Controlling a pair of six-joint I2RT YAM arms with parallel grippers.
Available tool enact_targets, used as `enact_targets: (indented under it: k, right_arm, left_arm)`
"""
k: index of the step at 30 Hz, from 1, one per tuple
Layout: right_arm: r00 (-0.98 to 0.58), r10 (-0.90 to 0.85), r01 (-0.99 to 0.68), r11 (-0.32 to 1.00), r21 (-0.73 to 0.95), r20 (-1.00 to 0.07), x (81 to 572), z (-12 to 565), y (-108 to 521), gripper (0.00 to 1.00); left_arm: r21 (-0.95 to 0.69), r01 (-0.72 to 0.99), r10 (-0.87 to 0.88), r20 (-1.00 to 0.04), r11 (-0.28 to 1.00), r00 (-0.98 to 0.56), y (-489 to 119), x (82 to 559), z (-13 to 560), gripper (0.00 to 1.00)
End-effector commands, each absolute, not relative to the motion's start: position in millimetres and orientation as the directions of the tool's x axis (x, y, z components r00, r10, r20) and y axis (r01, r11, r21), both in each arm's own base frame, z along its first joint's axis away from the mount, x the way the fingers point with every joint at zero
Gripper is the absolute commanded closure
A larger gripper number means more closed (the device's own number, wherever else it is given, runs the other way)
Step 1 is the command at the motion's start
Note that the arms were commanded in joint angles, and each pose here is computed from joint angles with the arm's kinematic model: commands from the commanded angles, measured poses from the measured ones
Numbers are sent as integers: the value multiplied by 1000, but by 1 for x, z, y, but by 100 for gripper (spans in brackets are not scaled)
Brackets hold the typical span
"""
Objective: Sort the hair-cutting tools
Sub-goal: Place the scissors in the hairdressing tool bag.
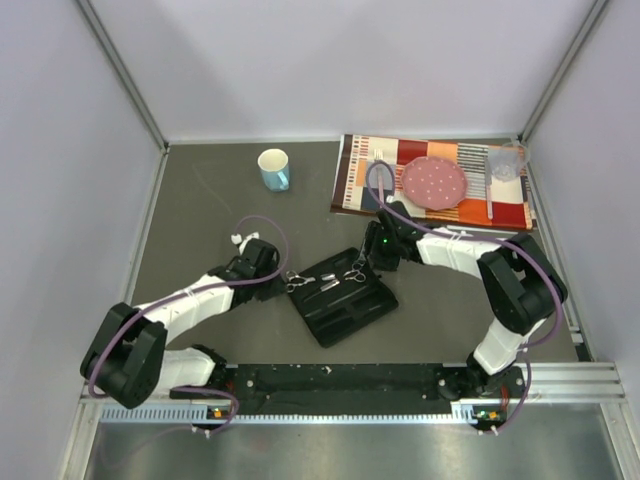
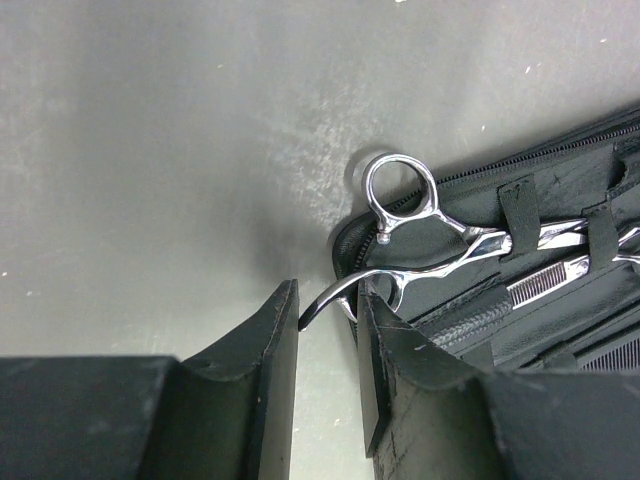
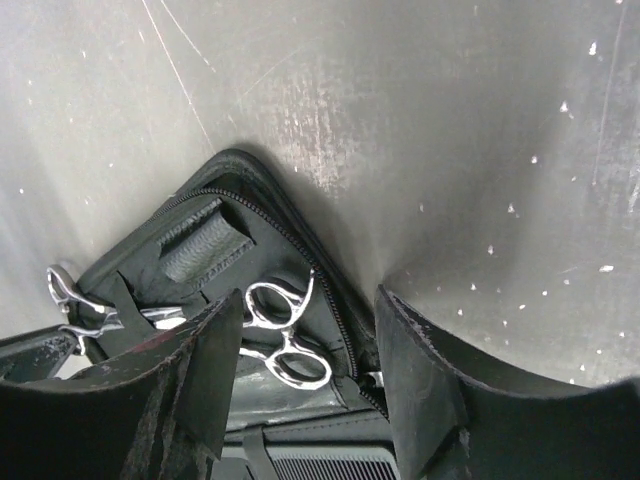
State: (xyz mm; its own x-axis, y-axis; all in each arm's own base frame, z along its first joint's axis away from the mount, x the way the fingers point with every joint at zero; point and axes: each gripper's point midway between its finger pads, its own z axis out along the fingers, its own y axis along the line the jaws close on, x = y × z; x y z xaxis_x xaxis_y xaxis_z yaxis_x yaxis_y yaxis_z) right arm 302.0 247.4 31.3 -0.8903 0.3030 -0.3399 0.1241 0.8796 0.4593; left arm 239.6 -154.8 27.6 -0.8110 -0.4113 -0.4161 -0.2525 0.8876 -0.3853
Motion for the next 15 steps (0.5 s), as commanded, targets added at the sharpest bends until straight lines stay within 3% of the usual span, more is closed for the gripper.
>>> enact_targets:
  k: [1,9,15]
  right_arm:
    - [-936,172,49,928,370,-308,284,15,241,44]
    - [-852,-37,-167,965,204,-522,336,45,234,42]
    - [-830,-167,-320,924,209,-533,347,41,254,48]
  left_arm:
    - [-296,-310,-413,-414,904,-811,-130,219,13,83]
    - [-304,-306,-416,-425,902,-804,-126,213,12,89]
    - [-315,-295,-413,-433,902,-801,-125,212,14,88]
